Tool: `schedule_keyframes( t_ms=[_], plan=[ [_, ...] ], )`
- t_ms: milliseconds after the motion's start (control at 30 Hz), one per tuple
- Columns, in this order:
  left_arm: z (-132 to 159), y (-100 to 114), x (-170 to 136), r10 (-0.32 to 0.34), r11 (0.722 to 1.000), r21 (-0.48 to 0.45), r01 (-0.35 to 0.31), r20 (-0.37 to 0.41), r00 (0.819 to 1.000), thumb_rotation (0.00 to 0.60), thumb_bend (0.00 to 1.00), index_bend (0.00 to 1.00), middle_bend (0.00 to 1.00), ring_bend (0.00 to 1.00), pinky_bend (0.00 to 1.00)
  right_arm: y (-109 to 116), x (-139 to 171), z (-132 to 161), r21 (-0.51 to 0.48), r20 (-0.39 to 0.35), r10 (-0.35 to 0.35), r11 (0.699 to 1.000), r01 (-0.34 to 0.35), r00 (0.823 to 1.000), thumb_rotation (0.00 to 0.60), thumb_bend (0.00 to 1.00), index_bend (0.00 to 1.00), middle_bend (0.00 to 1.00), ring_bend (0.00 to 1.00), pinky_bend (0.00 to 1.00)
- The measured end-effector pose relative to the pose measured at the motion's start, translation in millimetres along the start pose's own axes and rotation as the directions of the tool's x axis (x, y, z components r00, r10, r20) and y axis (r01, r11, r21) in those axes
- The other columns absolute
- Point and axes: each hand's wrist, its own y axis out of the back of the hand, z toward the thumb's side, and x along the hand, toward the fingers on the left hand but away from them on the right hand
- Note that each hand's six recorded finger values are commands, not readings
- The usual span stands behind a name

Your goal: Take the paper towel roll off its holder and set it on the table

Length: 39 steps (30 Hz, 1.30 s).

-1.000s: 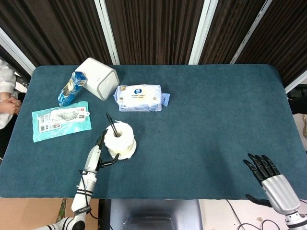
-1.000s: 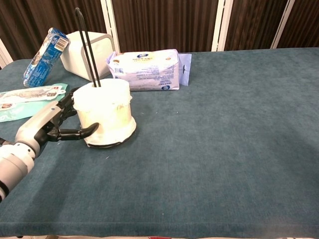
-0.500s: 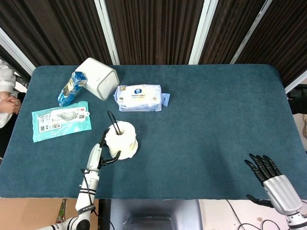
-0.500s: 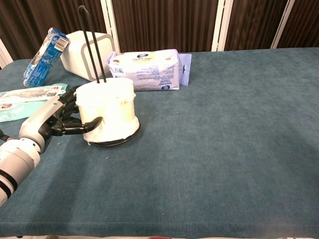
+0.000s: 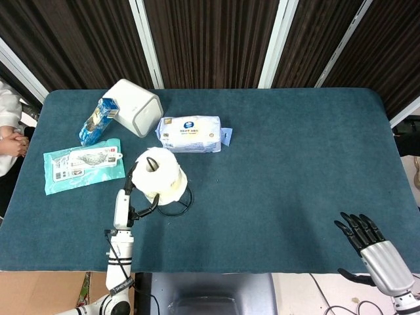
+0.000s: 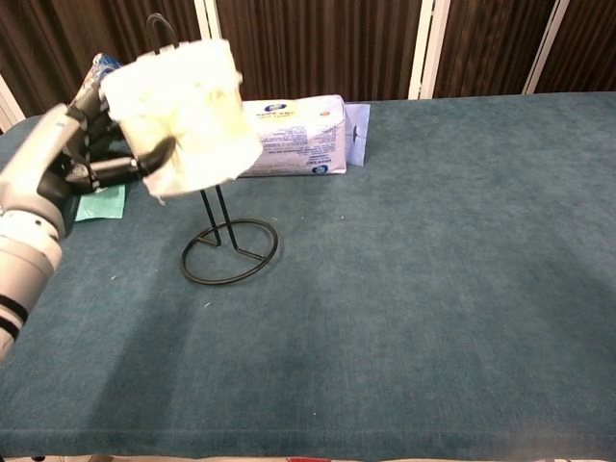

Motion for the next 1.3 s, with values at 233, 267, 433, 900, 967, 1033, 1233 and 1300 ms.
schedule_keyframes(
  t_ms=[233, 267, 433, 900, 967, 1033, 1233, 1300],
  plan=[
    [41, 17, 15, 0.064, 0.998, -0.03, -0.062, 0.088, 0.994, 0.6, 0.78, 0.85, 0.82, 0.85, 0.87, 0, 1, 1, 0.004, -0.002, 0.0, 1.0, 0.0, 1.0, 0.6, 0.0, 0.0, 0.0, 0.0, 0.0],
    [47, 20, 17, 0.071, 0.997, -0.032, -0.069, 0.097, 0.993, 0.6, 0.78, 0.85, 0.82, 0.85, 0.87, 0, 1, 1, 0.004, -0.002, 0.0, 1.0, 0.0, 1.0, 0.6, 0.0, 0.0, 0.0, 0.0, 0.0],
    [75, 33, 28, 0.106, 0.994, -0.043, -0.101, 0.143, 0.984, 0.6, 0.78, 0.85, 0.82, 0.85, 0.87, 0, 1, 2, 0.007, -0.005, 0.0, 1.0, 0.0, 1.0, 0.6, 0.0, 0.0, 0.0, 0.0, 0.0],
    [103, 88, 62, 0.213, 0.977, -0.058, -0.207, 0.139, 0.967, 0.6, 0.73, 0.85, 0.81, 0.85, 0.87, 2, 1, -1, -0.005, -0.002, -0.004, 1.0, 0.004, 1.0, 0.6, 0.0, 0.0, 0.0, 0.0, 0.0],
    [100, 92, 64, 0.217, 0.976, -0.049, -0.213, 0.136, 0.967, 0.6, 0.71, 0.85, 0.81, 0.85, 0.87, 2, 1, -1, -0.005, -0.002, -0.003, 1.0, 0.003, 1.0, 0.6, 0.0, 0.0, 0.0, 0.0, 0.0],
    [94, 96, 65, 0.22, 0.975, -0.025, -0.219, 0.132, 0.966, 0.6, 0.69, 0.85, 0.81, 0.85, 0.87, 2, 1, 0, -0.006, -0.005, -0.002, 1.0, 0.002, 1.0, 0.6, 0.0, 0.0, 0.0, 0.0, 0.0],
    [30, 107, 52, 0.2, 0.972, 0.11, -0.207, 0.076, 0.977, 0.6, 0.69, 0.85, 0.81, 0.85, 0.87, 0, 2, 4, -0.012, -0.013, 0.002, 1.0, -0.002, 1.0, 0.6, 0.0, 0.0, 0.0, 0.0, 0.0],
    [7, 109, 44, 0.185, 0.968, 0.159, -0.194, 0.065, 0.981, 0.6, 0.69, 0.85, 0.81, 0.85, 0.87, 0, 2, 4, -0.01, -0.011, 0.002, 1.0, -0.002, 1.0, 0.6, 0.0, 0.0, 0.0, 0.0, 0.0]
  ],
)
